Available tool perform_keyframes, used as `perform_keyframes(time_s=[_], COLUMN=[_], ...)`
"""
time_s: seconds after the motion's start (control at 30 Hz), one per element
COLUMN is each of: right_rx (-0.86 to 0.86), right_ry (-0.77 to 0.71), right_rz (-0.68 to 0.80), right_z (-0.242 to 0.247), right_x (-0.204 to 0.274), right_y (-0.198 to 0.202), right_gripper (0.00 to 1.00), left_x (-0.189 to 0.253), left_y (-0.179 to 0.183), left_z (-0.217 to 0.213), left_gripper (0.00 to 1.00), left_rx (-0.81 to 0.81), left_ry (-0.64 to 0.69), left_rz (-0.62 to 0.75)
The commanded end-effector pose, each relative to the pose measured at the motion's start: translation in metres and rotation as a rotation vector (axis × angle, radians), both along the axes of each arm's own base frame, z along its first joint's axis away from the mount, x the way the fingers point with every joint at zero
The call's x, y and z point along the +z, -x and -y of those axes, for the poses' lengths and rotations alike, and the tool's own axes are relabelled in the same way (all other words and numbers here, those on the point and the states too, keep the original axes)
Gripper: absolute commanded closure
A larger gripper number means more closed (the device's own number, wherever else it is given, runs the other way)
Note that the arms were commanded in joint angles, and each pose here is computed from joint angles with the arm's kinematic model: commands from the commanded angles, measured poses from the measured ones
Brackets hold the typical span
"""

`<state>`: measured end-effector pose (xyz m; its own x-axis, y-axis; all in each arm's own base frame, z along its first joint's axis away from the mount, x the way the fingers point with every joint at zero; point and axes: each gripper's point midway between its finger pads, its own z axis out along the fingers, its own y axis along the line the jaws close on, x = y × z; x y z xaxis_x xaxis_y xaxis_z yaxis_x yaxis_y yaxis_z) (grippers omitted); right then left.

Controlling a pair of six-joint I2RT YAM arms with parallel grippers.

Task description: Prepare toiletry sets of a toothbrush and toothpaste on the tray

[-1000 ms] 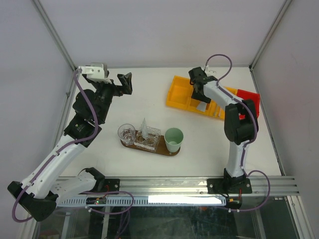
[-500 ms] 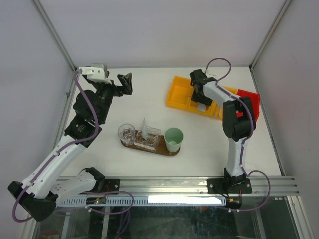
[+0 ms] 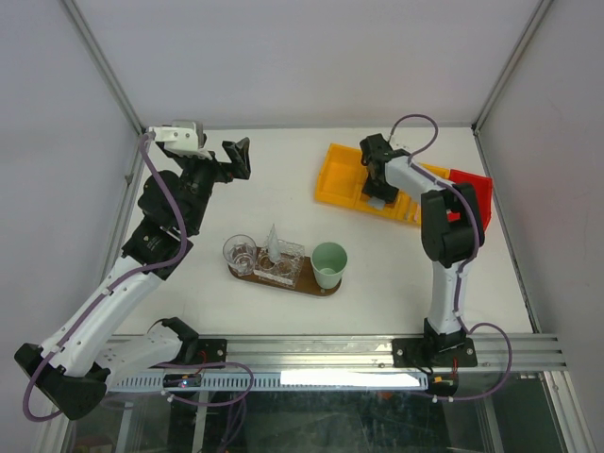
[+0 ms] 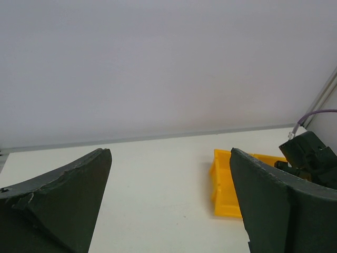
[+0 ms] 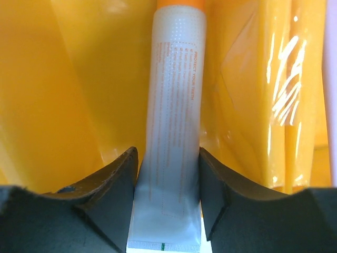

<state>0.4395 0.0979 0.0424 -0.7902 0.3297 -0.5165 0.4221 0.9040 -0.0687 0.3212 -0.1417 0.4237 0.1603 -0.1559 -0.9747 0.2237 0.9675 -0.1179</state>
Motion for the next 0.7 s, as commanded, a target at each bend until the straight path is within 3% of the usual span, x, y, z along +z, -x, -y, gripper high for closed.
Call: perform_keyframes(time_s=[0.0, 0.67], right_rx=[-0.026, -0.039], right_ry=[-0.088, -0.447], right_rz=[0.154, 0.515], right_z=[-0.006, -0.011], right_x=[0.049, 0.144], right_y=[-0.011, 0.021], right_gripper=[0.51, 0.6], left_x=[0.016, 0.008], left_y=[0.004, -0.002], left_z=[0.0, 0.003], left_gripper=[0.01, 0.01], left_rx=[-0.008, -0.003], left_ry=[0.018, 0.001], left_rz=[0.056, 0.03])
